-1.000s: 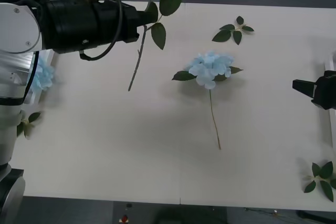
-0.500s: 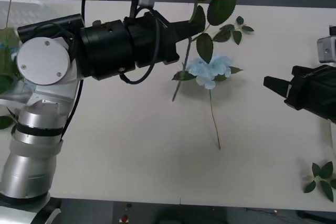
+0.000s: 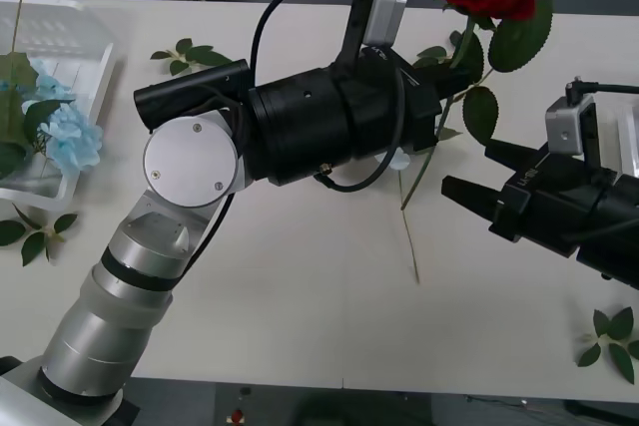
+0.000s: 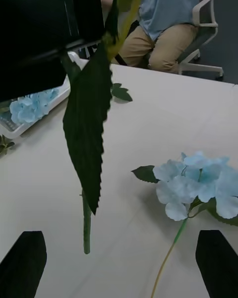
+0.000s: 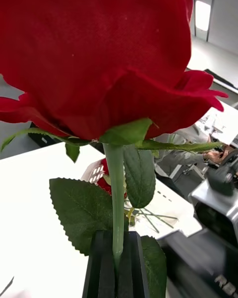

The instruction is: Put the red flowers into the right box and the blue flowers into the left box

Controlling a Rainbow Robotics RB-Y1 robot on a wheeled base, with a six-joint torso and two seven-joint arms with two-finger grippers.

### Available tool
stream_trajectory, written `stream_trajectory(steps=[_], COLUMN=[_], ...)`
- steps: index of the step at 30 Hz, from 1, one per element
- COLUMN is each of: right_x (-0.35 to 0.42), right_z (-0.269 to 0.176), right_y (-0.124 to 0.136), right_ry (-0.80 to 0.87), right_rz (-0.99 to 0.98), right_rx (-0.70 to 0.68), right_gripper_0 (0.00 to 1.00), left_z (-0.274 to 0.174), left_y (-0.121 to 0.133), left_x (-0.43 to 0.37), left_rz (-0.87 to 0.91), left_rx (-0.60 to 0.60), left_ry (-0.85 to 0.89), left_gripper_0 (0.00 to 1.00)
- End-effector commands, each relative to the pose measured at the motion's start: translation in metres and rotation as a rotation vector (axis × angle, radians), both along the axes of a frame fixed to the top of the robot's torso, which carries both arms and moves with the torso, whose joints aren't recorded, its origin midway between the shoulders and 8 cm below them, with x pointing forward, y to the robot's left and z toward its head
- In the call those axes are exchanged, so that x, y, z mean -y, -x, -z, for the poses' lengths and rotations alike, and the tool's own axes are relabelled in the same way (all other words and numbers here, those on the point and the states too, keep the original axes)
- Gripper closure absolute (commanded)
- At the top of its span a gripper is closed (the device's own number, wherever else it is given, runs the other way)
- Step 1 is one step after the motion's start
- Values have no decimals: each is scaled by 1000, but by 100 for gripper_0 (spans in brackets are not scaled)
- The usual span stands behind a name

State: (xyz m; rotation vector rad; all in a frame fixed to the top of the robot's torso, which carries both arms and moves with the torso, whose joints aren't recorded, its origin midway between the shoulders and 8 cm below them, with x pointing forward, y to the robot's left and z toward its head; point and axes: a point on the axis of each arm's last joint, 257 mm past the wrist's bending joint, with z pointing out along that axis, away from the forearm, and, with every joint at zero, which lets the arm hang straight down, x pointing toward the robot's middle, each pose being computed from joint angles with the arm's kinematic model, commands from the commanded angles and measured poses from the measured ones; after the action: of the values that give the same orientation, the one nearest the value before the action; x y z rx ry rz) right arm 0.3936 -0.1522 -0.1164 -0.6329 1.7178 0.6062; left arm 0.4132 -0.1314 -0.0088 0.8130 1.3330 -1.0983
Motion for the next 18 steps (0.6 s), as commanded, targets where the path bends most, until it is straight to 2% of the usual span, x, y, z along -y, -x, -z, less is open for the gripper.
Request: stream_trajectory(steps=[1, 8, 18], right_x=[-5, -20, -48], right_z=[13, 29, 26], right_y=[0, -9, -11], right_ry=[22, 30, -3], right_rz=[-31, -63, -105], right_rx=[19, 44, 81], right_gripper_0=[12, 12, 12], left_z=[-19, -18, -17], left_y=[3, 5, 7], left_x=[1, 4, 5], left_rz=[1, 9, 17], left_rx=[52, 49, 43], left_ry=[20, 20, 23], left_gripper_0=[100, 100, 100])
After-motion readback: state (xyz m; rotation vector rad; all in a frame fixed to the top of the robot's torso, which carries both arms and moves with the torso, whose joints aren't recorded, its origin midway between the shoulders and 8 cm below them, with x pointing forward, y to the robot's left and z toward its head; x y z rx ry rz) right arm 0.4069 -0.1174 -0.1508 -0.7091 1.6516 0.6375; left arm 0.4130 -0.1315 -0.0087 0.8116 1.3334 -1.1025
